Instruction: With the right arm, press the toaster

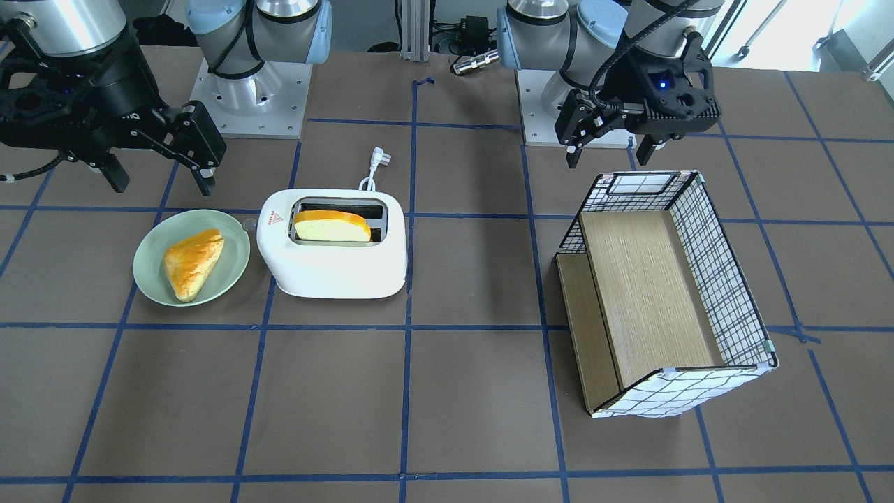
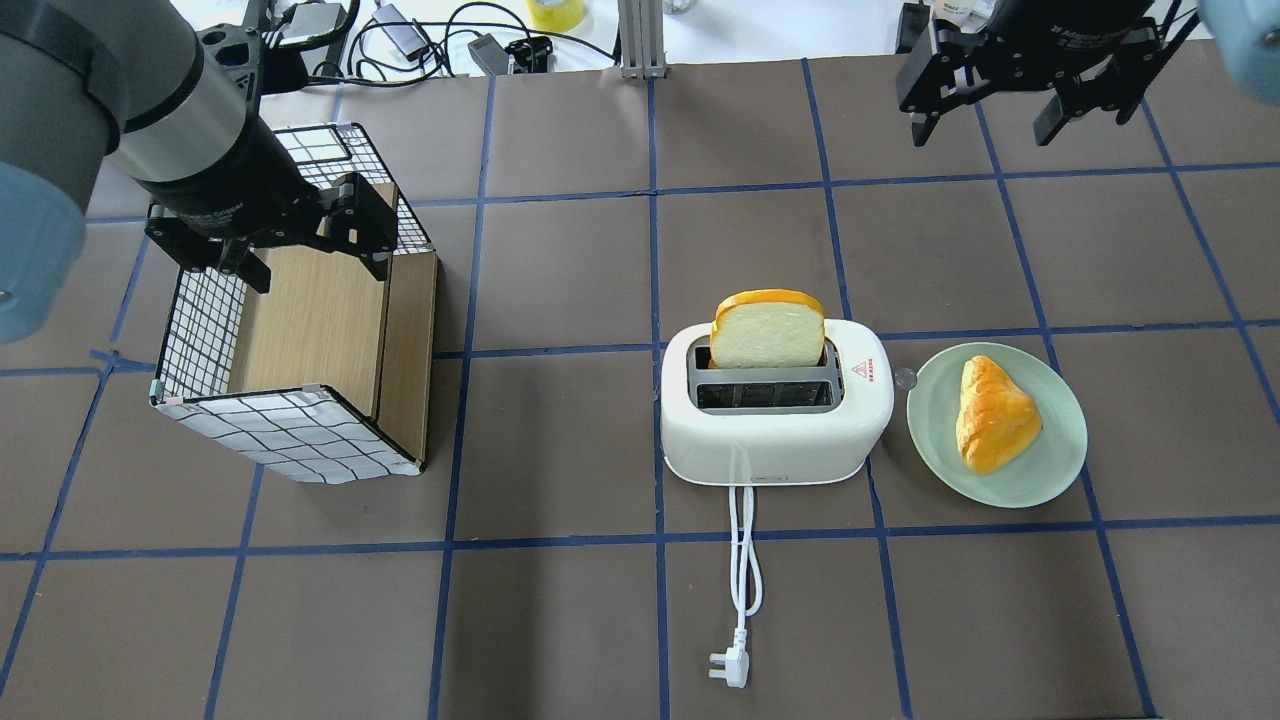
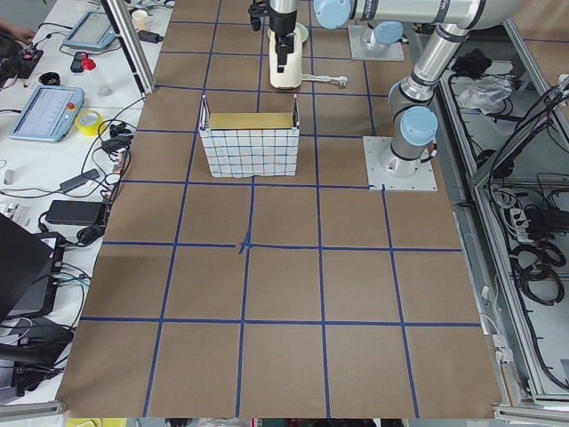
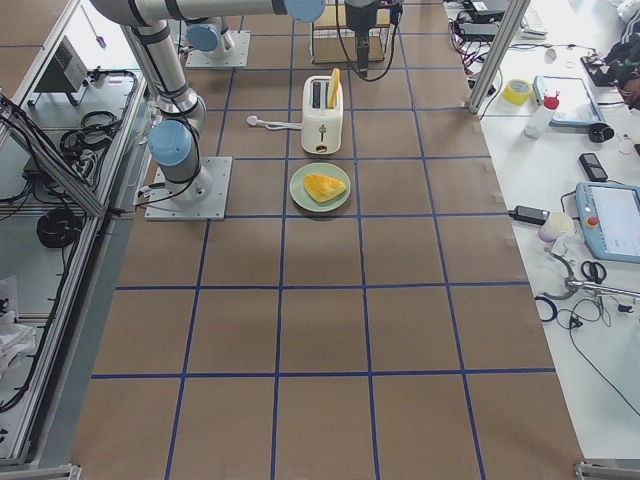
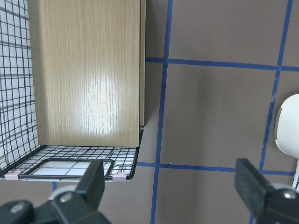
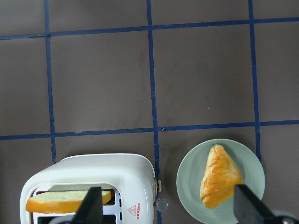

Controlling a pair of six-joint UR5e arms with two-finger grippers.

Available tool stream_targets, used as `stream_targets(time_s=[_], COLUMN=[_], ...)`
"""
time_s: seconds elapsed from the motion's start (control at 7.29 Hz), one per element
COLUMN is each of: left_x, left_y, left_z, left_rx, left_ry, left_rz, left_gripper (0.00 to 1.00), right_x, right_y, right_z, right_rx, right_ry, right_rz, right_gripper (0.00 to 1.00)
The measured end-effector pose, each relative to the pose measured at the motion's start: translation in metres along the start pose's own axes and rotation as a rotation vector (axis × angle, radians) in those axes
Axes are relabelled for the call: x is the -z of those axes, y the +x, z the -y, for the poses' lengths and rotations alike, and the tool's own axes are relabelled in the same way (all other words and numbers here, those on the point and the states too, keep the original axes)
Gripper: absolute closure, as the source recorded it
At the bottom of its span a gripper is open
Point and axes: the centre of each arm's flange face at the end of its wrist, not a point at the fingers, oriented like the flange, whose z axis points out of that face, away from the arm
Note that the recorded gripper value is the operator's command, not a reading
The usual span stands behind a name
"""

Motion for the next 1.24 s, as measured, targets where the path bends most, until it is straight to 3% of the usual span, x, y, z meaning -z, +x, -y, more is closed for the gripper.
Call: stream_targets(time_s=[0.96,1.24], left_x=[0.0,0.0], left_y=[0.0,0.0], left_z=[0.0,0.0], left_rx=[0.0,0.0], left_ry=[0.0,0.0], left_rz=[0.0,0.0], left_gripper=[0.0,0.0], right_x=[-0.014,-0.026], right_y=[0.001,0.001], right_z=[0.006,0.013], right_rx=[0.0,-0.001], right_ry=[-0.013,-0.019], right_rz=[-0.01,-0.006], right_gripper=[0.04,0.21])
